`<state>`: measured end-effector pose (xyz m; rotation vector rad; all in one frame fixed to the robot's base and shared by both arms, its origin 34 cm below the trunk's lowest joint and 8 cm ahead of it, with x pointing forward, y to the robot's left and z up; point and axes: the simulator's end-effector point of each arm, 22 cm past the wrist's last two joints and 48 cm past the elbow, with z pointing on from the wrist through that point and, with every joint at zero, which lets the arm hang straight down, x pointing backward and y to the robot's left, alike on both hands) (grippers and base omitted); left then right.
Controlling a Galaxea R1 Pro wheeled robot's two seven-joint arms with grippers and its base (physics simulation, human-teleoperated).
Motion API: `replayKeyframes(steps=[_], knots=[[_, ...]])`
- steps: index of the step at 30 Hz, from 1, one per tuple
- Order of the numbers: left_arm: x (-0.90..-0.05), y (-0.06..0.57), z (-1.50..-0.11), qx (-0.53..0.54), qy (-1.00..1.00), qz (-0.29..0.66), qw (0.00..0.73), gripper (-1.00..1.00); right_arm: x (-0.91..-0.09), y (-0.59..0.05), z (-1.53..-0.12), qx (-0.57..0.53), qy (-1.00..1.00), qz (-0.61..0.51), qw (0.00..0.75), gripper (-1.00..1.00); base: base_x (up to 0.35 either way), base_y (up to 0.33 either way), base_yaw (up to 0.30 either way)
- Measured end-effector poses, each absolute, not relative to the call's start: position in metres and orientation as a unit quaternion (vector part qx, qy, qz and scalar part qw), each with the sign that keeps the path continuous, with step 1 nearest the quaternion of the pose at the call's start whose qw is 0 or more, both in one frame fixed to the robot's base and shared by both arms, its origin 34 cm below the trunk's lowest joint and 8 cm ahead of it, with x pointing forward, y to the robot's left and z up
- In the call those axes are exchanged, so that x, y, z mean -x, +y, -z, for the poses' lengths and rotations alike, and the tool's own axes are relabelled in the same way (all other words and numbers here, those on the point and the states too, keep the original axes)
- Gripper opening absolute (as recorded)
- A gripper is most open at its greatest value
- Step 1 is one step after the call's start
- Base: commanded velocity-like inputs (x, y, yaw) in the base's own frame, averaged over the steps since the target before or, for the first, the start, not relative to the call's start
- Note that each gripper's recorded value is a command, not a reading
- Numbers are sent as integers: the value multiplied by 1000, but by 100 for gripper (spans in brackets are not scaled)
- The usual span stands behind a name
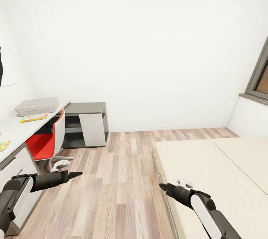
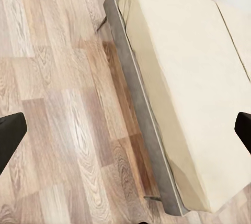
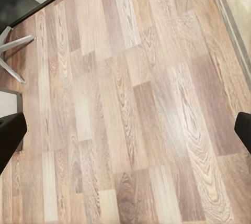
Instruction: Put all the toys in the child's room - the three board games (two on the bed and one on the table), the two jigsaw puzzles on the table, and the tennis ball on the table - inside the toy box on the table in the child's room.
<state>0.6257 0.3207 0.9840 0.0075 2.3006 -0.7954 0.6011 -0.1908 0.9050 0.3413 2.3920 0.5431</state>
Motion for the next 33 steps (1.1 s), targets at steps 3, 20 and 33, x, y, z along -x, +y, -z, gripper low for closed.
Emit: replayKeyframes(steps=[3, 20, 33], knots=[[-626, 321, -984, -3, 887, 307, 346, 100, -601, -191, -905, -131, 913, -207, 327, 100, 0, -117, 0], [-626, 321, -984, -3, 886, 307, 346, 100, -601, -191, -905, -131, 913, -207, 326, 100, -15, -46, 0], [-626, 320, -984, -3, 886, 308, 346, 100, -601, -191, -905, -132, 913, -208, 326, 100, -23, 0, 0]])
